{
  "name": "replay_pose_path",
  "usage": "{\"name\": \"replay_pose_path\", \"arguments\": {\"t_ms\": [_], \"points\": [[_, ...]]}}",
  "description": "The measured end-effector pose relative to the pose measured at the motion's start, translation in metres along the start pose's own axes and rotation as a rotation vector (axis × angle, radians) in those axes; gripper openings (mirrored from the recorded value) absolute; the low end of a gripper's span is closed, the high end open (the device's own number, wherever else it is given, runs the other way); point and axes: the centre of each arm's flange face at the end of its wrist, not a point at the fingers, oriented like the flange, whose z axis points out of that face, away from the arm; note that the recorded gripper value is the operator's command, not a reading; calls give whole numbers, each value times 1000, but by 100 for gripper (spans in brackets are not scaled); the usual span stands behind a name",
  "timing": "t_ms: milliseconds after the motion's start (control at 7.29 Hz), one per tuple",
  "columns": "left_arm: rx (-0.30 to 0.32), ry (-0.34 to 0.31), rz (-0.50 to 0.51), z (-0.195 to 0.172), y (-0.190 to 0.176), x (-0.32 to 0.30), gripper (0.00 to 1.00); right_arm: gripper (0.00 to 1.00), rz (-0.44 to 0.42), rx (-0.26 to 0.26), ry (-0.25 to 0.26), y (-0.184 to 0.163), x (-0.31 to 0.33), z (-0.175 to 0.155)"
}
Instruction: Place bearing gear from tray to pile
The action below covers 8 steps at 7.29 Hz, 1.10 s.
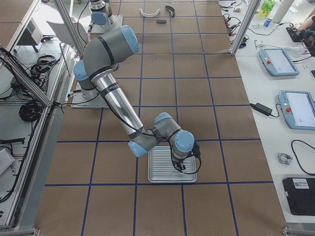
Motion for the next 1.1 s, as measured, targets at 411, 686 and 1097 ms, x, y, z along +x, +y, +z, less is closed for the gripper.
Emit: {"name": "replay_pose_path", "arguments": {"t_ms": [411,686,1097], "points": [[-1,0,-1,1,0,0,100,29,17,-28,0,2,2,7],[-2,0,-1,1,0,0,100,19,35,-43,4,3,1,6],[-1,0,-1,1,0,0,100,1,43,-57,10,4,1,5]]}}
